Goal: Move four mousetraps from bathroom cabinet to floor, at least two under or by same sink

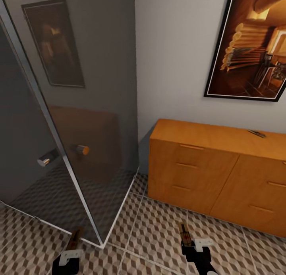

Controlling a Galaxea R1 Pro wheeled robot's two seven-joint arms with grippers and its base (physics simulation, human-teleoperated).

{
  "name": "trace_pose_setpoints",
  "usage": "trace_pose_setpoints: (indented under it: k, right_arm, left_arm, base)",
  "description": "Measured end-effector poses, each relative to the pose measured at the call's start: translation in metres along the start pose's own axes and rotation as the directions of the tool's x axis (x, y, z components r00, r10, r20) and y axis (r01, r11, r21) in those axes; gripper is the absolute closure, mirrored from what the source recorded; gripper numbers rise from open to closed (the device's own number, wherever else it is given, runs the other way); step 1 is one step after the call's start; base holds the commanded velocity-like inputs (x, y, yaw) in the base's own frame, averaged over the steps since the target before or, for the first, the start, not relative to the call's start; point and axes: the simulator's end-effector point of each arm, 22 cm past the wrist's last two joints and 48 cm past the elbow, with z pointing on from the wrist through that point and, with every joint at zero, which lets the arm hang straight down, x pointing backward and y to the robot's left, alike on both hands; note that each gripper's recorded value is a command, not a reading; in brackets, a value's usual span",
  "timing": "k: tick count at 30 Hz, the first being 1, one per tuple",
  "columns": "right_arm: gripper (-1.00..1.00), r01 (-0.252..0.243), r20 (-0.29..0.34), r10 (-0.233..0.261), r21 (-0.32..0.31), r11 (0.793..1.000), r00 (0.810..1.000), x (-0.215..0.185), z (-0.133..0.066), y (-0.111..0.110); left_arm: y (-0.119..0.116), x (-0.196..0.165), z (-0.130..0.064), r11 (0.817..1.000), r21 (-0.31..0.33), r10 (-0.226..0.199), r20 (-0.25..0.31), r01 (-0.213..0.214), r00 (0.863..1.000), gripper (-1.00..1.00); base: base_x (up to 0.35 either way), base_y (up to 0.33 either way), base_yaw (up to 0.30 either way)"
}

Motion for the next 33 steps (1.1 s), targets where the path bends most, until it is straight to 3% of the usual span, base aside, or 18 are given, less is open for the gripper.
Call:
trace_pose_setpoints:
  k: [33]
  right_arm:
    - [1.0, 0.001, 0.0, -0.001, 0.0, 1.0, 1.0, 0.0, 0.0, 0.0001]
  left_arm:
    - [0.0, 0.0002, 0.0, 1.0, 0.0, 0.0, -0.001, 0.0, 1.0, 1.0]
  base:
    - [0.0, 0.0, 0.289]
